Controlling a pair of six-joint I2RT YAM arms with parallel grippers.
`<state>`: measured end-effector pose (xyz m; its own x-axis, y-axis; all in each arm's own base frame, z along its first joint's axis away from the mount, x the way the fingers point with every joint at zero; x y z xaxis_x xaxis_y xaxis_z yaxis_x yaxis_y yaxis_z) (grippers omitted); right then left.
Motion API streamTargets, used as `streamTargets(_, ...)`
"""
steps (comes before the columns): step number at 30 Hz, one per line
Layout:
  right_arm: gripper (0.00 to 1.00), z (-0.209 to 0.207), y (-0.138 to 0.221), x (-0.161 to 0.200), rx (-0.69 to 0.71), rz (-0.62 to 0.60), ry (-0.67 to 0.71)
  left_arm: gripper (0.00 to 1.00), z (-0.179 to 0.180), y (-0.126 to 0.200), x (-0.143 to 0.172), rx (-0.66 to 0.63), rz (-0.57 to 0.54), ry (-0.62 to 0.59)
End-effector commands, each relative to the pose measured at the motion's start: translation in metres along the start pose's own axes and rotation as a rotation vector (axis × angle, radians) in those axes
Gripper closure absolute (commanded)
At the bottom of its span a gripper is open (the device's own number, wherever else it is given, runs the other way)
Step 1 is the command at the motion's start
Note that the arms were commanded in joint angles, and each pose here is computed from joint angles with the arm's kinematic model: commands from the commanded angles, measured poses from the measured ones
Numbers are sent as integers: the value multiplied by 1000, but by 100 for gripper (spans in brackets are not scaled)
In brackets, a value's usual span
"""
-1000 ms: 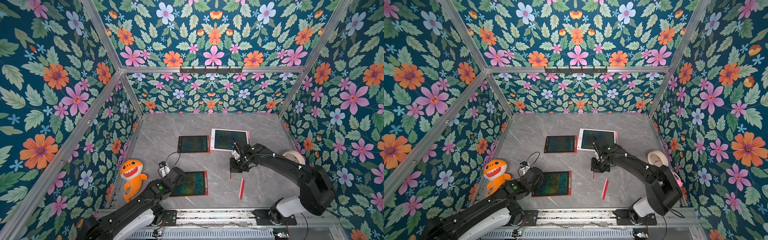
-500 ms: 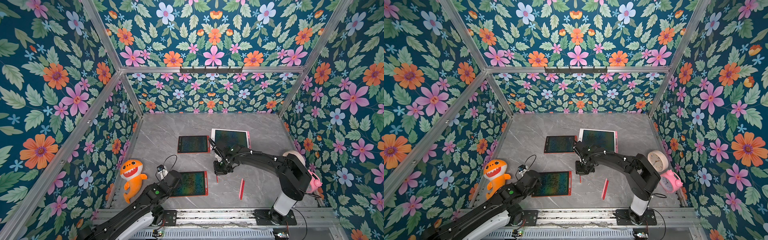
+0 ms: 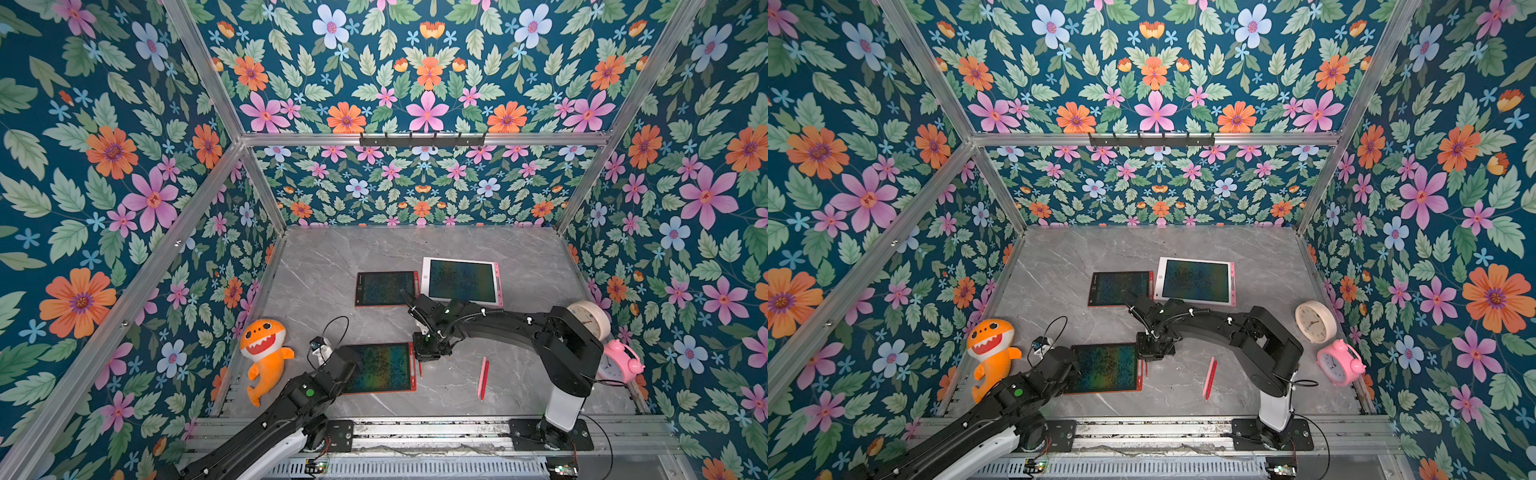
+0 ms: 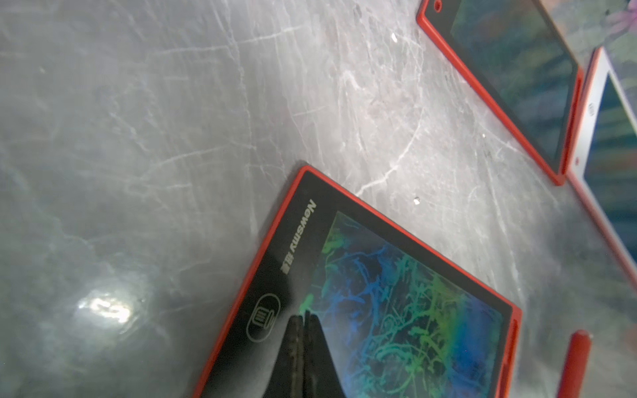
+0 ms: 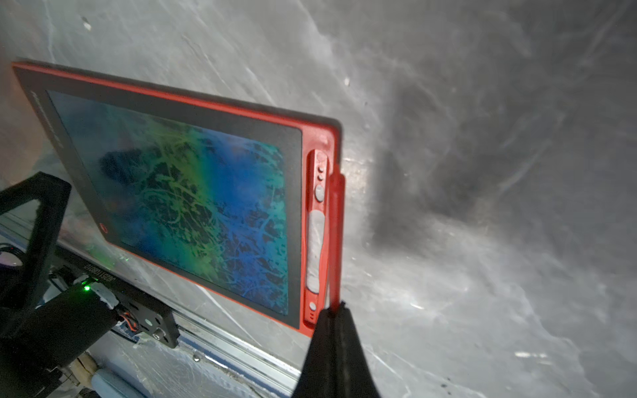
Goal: Place the stylus back onto the writing tablet
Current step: Place the stylus on the writing tablet.
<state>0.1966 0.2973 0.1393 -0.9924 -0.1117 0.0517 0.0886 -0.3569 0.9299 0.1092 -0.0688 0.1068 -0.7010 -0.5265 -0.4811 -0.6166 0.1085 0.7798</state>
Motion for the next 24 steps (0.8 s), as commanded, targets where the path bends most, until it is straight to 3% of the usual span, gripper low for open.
streamTargets(1, 100, 4, -3, 1, -31, -2, -36, 100, 2, -1, 2, 21, -1, 40)
streamTargets(24, 100, 5, -31, 3, -34, 46, -37, 100, 8, -8, 8, 7, 16, 39)
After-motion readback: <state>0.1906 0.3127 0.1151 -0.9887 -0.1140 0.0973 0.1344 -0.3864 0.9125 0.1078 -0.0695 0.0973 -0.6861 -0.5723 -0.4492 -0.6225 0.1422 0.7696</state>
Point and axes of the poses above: each gripper's point midway between its finger pads, its own y axis back along the fingers, its own z axis along the line the jaws close on, x = y × z, the point moved 10 cm from there along y, back along the fingers, and after that the axes turned 2 degrees about -y, right-handed, at the moved point
